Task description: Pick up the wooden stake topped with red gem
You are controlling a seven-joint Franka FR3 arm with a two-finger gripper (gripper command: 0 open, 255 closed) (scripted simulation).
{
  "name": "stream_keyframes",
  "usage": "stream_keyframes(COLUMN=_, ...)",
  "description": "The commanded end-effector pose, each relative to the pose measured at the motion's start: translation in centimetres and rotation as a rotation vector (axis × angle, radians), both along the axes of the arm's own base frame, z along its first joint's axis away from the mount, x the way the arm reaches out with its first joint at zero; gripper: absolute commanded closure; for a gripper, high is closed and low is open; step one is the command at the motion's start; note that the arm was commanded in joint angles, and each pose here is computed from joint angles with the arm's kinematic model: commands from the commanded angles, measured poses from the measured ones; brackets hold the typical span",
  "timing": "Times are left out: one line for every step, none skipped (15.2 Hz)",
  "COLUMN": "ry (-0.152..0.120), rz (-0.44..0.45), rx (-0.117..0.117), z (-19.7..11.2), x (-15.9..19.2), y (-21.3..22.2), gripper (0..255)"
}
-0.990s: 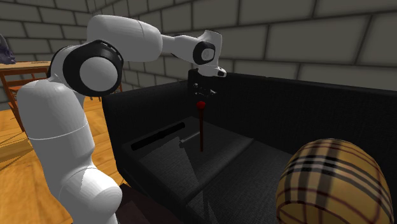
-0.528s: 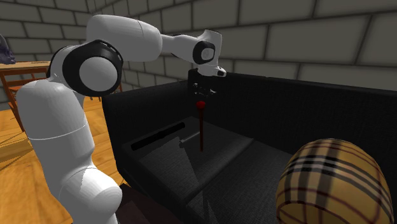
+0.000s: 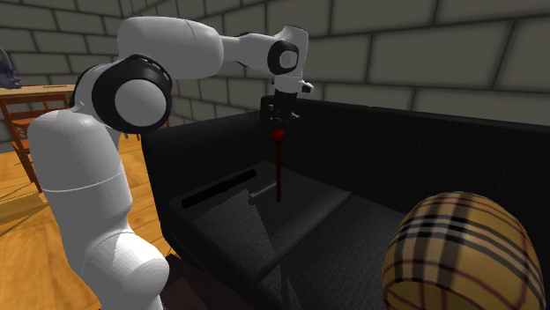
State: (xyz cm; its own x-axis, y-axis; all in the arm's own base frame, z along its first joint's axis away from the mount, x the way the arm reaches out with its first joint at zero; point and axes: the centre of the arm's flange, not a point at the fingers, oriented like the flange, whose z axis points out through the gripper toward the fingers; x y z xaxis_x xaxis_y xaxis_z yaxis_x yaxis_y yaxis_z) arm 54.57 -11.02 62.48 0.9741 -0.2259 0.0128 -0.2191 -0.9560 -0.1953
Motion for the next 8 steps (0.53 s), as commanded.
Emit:
stream_keyframes(ry=0.000, rz=0.000, rx=0.000, z=1.0, x=0.0, y=0.0, gripper=255)
stream_keyframes(ry=0.000, rz=0.000, rx=0.000, z=1.6, x=0.0, y=0.0, gripper=255)
stream_keyframes(ry=0.000, rz=0.000, rx=0.000, z=2.1, x=0.0, y=0.0, gripper=255)
stream_keyframes(ry=0.000, rz=0.000, rx=0.000, z=2.6, x=0.0, y=0.0, gripper=255)
stream_keyframes(ry=0.000, rz=0.000, rx=0.000, z=3.2, x=0.0, y=0.0, gripper=255)
stream_keyframes(ry=0.000, rz=0.000, rx=0.000, z=3.7, x=0.0, y=0.0, gripper=255)
stream_keyframes(ry=0.000, rz=0.000, rx=0.000, z=3.8, x=0.0, y=0.0, gripper=255)
stream_keyframes(ry=0.000, rz=0.000, rx=0.000, z=3.8, x=0.0, y=0.0, gripper=255)
